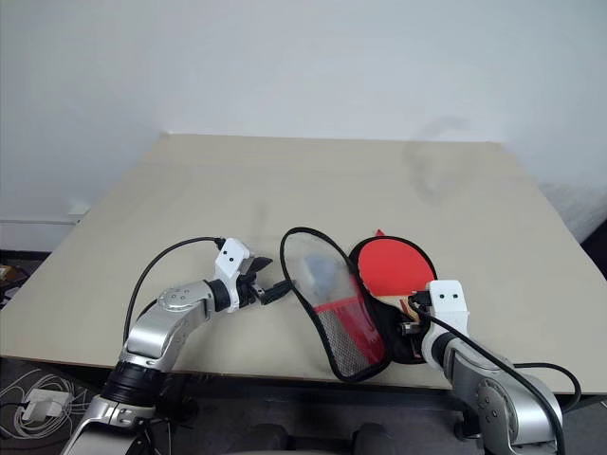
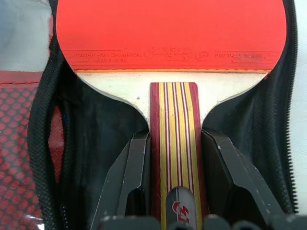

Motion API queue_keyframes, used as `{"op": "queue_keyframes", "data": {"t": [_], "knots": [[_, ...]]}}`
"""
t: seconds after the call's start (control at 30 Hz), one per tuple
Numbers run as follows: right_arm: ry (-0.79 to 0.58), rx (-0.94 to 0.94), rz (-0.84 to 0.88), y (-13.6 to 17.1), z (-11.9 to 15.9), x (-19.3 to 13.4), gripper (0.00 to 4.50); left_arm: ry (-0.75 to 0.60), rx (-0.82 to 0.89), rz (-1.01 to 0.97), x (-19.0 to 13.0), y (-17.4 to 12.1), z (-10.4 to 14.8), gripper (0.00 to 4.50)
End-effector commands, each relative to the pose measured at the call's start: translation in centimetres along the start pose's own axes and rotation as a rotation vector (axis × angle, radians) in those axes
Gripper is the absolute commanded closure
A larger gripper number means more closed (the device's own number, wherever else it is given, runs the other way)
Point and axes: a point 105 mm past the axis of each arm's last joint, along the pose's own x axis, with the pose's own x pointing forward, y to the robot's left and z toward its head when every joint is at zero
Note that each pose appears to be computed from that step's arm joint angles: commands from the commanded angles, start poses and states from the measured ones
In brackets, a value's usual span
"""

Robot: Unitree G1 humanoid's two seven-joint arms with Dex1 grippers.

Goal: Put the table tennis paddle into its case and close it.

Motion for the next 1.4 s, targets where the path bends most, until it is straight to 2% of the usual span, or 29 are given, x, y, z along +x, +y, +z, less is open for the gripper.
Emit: {"op": "queue_keyframes", "data": {"t": [0.03,0.07,0.1,0.23,0.33,0.43,0.53,0.67,0.77,0.83,1.0,1.17,1.3,1.4], "knots": [[-0.025,-0.030,-0.043,-1.4,0.7,-0.1,3.36,-0.057,0.057,0.007,-0.3,0.2,2.0,0.00],[-0.020,-0.040,-0.024,-1.1,0.6,-0.1,3.36,-0.057,0.055,0.008,-0.3,0.2,2.0,0.00],[-0.011,-0.069,0.006,-0.6,0.5,-0.2,2.62,-0.059,0.054,0.009,-0.3,0.2,2.0,0.00],[-0.015,-0.061,0.007,-0.6,0.8,0.0,1.27,-0.063,0.054,0.010,-0.4,0.3,2.1,0.00],[-0.089,-0.051,0.089,0.2,2.6,-1.0,0.25,-0.065,0.040,-0.007,-0.5,0.1,2.3,0.00],[-0.232,-0.016,0.230,0.9,5.6,-3.5,0.25,-0.082,0.044,-0.045,-0.7,-0.1,3.5,0.00],[-0.332,0.026,0.326,1.0,7.5,-5.2,0.25,-0.087,0.081,-0.122,-1.2,-1.0,4.6,0.00],[-0.496,0.049,0.396,0.5,9.8,-6.9,0.25,-0.070,0.145,-0.255,-1.7,-2.6,5.3,0.00],[-0.612,0.037,0.358,-0.5,11.2,-7.6,0.25,-0.074,0.159,-0.349,-0.9,-4.1,6.1,0.00],[-0.645,0.027,0.341,-0.7,11.5,-7.7,0.25,-0.075,0.163,-0.366,-0.4,-4.4,6.3,0.00],[-0.733,0.074,0.330,-1.0,12.4,-7.8,0.25,-0.149,0.201,-0.389,4.4,-6.7,8.6,0.00],[-0.758,0.125,0.276,-1.7,12.7,-7.2,0.25,-0.187,0.188,-0.407,8.1,-9.0,10.7,0.00],[-0.757,0.150,0.230,-2.3,12.7,-6.7,0.25,-0.137,0.213,-0.435,9.5,-10.5,10.0,0.00],[-0.747,0.176,0.204,-2.7,12.3,-6.5,0.25,-0.090,0.205,-0.485,8.8,-11.0,8.9,0.00]]}}
